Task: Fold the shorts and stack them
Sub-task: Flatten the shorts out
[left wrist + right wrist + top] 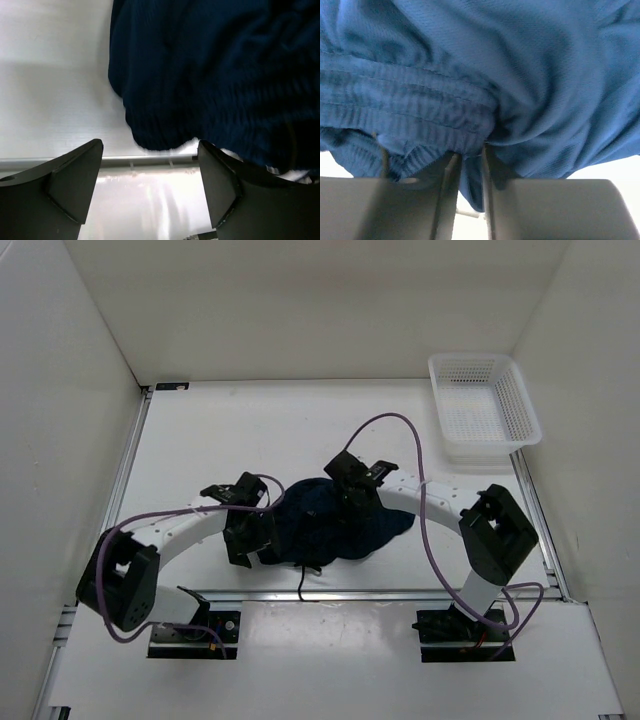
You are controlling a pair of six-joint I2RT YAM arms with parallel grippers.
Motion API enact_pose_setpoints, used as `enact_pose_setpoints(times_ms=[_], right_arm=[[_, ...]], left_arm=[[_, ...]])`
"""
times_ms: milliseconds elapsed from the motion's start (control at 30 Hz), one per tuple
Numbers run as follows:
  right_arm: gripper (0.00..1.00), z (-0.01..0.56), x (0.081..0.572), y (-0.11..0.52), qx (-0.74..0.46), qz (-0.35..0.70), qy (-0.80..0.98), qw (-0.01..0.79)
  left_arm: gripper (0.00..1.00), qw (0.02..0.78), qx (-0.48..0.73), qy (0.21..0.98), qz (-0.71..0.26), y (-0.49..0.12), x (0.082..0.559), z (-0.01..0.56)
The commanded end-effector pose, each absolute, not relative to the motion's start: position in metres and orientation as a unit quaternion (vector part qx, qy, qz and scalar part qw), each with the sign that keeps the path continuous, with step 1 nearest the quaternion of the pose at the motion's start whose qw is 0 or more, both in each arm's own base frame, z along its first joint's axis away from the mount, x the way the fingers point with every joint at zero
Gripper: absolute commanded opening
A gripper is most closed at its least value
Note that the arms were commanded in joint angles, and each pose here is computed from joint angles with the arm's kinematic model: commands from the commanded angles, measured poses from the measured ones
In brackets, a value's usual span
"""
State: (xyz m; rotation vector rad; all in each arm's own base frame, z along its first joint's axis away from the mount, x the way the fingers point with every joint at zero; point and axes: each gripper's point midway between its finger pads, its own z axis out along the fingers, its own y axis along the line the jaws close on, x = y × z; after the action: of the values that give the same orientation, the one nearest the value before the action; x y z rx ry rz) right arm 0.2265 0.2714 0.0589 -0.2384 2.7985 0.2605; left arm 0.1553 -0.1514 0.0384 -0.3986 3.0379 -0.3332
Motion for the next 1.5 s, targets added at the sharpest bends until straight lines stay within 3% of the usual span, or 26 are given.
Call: enact_pose_setpoints(times_ms=[0,33,100,167,267,300,467,533,667,700,867,933,967,1033,1067,1100,1133,1167,1200,1233,1267,1300,1333,1467], right_arm=[[0.14,0.077,0.249,0.268,-0.058,0.085,0.973,0.205],[0.03,0.081,0.249,0.268,-0.062,0.089,0.972,0.210],[0.00,0.086,0.252,0.266,-0.057,0.092,0.971,0.215],[0.00,0.093,0.256,0.267,-0.061,0.094,0.968,0.226],[0.00,0.110,0.264,0.263,-0.062,0.094,0.963,0.246],[0.00,0.117,0.269,0.265,-0.067,0.096,0.959,0.257],[0.00,0.167,0.330,0.245,-0.044,0.099,0.941,0.320],[0.00,0.199,0.356,0.241,-0.034,0.111,0.930,0.349],[0.00,0.303,0.412,0.242,-0.028,0.160,0.885,0.436],[0.00,0.355,0.415,0.241,-0.026,0.183,0.860,0.475],[0.00,0.421,0.396,0.228,-0.009,0.212,0.825,0.524],[0.00,0.440,0.375,0.222,-0.008,0.224,0.803,0.552],[0.00,0.403,0.371,0.223,-0.012,0.207,0.824,0.527],[0.00,0.393,0.345,0.219,-0.022,0.216,0.820,0.530],[0.00,0.380,0.339,0.221,-0.027,0.218,0.821,0.528],[0.00,0.334,0.322,0.221,-0.035,0.206,0.842,0.497],[0.00,0.309,0.313,0.222,-0.046,0.199,0.854,0.478],[0.00,0.255,0.295,0.219,-0.058,0.177,0.882,0.433],[0.00,0.229,0.277,0.230,-0.082,0.174,0.894,0.405],[0.04,0.206,0.264,0.232,-0.093,0.163,0.904,0.383],[0.16,0.183,0.246,0.236,-0.108,0.152,0.915,0.358],[0.46,0.150,0.229,0.230,-0.100,0.138,0.931,0.323],[0.57,0.136,0.218,0.228,-0.103,0.136,0.938,0.301],[0.74,0.106,0.205,0.209,-0.071,0.095,0.958,0.259]], left_arm=[[0.85,0.029,-0.144,0.984,-0.101,-0.154,0.164,0.025],[0.83,0.033,-0.143,0.984,-0.104,-0.158,0.172,0.021],[0.78,0.032,-0.142,0.983,-0.111,-0.164,0.177,0.019],[0.56,0.043,-0.133,0.984,-0.112,-0.166,0.190,0.023],[0.10,0.071,-0.144,0.978,-0.136,-0.164,0.213,0.041],[0.10,0.076,-0.143,0.977,-0.138,-0.161,0.218,0.047],[0.10,0.142,-0.147,0.969,-0.140,-0.144,0.273,0.110],[0.10,0.201,-0.136,0.957,-0.161,-0.146,0.315,0.166],[0.10,0.297,-0.129,0.927,-0.187,-0.133,0.368,0.265],[0.10,0.333,-0.134,0.913,-0.196,-0.122,0.381,0.304],[0.10,0.437,-0.121,0.854,-0.254,-0.116,0.379,0.402],[0.10,0.449,-0.111,0.845,-0.269,-0.117,0.359,0.405],[0.10,0.463,-0.112,0.835,-0.275,-0.117,0.357,0.407],[0.10,0.467,-0.098,0.829,-0.292,-0.125,0.327,0.402],[0.13,0.418,-0.113,0.856,-0.283,-0.128,0.319,0.350],[0.28,0.378,-0.132,0.875,-0.272,-0.126,0.299,0.305],[0.65,0.352,-0.142,0.886,-0.265,-0.124,0.288,0.279],[0.82,0.327,-0.154,0.896,-0.259,-0.122,0.277,0.254],[0.91,0.312,-0.163,0.899,-0.261,-0.121,0.262,0.238],[0.92,0.263,-0.186,0.913,-0.252,-0.120,0.244,0.196],[0.92,0.246,-0.196,0.915,-0.253,-0.120,0.234,0.182],[0.92,0.247,-0.202,0.912,-0.256,-0.119,0.227,0.177],[0.90,0.229,-0.218,0.914,-0.253,-0.118,0.218,0.163],[0.82,0.241,-0.239,0.909,-0.242,-0.111,0.216,0.160]])
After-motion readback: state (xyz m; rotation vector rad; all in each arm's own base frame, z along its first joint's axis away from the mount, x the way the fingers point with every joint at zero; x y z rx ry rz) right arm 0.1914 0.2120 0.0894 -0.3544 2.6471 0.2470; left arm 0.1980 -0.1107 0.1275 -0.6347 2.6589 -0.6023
